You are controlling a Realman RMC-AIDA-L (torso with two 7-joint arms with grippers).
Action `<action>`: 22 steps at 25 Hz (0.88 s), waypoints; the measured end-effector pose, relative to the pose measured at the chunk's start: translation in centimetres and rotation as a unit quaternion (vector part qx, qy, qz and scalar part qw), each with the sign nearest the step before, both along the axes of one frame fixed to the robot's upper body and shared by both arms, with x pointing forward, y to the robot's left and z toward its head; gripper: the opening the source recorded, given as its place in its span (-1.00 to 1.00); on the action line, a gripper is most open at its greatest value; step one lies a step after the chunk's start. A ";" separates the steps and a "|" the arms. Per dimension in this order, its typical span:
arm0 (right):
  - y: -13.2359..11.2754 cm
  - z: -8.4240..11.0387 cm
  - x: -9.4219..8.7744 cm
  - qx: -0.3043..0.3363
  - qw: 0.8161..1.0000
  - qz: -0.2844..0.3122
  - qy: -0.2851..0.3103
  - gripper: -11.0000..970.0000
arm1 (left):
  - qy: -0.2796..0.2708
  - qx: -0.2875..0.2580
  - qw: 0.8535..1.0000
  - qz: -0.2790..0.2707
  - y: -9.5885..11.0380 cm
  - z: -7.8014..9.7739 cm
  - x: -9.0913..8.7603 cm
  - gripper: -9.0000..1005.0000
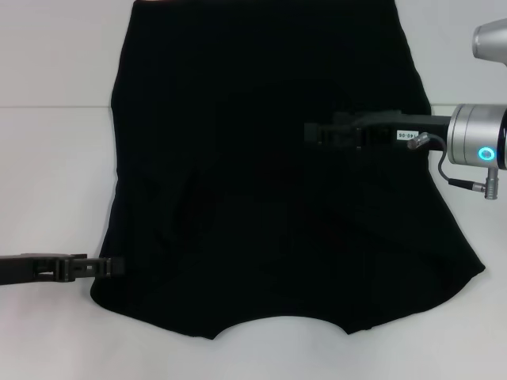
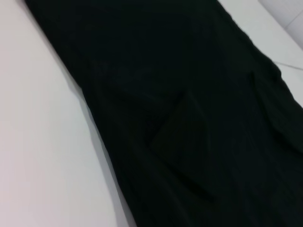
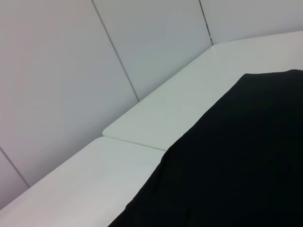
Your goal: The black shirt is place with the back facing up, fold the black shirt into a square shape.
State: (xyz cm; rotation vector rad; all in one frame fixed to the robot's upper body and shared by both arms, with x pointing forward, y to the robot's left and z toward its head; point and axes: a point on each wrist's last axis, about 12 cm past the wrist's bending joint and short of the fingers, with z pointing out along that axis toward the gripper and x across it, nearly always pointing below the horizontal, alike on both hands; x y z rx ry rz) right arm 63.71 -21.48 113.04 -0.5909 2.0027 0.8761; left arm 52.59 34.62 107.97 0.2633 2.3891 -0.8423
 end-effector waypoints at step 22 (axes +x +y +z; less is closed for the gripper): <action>-0.5 0.3 0.1 -0.003 1.000 -0.001 -0.003 0.71 | 0.025 0.027 0.999 -0.008 -0.6 -0.9 0.5 0.01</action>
